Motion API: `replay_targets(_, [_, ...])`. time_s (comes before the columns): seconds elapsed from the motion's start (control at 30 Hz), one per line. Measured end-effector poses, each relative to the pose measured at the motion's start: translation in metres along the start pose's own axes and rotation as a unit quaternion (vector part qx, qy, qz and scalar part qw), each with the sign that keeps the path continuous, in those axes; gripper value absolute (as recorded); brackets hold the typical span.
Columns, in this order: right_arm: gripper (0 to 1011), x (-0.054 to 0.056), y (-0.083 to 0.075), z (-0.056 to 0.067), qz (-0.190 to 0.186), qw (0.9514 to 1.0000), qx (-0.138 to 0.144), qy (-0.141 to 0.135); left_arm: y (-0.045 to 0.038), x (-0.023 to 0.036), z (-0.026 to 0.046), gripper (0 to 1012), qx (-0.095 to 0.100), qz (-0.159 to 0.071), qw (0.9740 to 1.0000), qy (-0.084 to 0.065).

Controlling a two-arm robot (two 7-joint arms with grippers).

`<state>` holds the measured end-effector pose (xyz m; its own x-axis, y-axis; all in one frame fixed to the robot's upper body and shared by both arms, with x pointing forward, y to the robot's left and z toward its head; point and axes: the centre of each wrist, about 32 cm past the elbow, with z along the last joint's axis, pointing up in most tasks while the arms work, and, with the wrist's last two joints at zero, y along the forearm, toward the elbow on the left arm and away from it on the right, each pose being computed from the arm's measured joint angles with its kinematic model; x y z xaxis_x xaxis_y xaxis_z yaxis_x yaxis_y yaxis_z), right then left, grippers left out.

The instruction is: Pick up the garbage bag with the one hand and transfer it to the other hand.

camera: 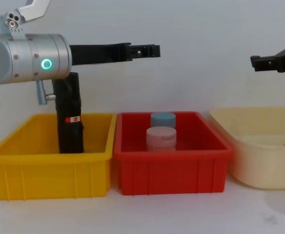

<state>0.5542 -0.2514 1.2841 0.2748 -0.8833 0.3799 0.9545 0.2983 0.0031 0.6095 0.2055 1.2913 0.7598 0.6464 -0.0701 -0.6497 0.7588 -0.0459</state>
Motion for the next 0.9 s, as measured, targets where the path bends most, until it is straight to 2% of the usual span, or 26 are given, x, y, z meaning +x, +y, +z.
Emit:
replay_targets(0.17, [1004,0.0,-0.003,0.0,0.006,1.0,0.0,0.004,0.0027,0.0003,0.0006,1001,-0.004,0.01,0.9999,-0.003])
replay_targets(0.53, [1004,-0.006,-0.022,-0.002,0.042,0.9989,-0.004,0.021,0.006,0.0005,0.0013,1001,-0.008,0.024,0.9997,-0.007])
replay_targets(0.9, [1004,-0.014,-0.035,-0.004,0.096,0.9947,-0.007,0.035,0.0075,0.0006,0.0015,1001,-0.009,0.029,0.9995,-0.009])
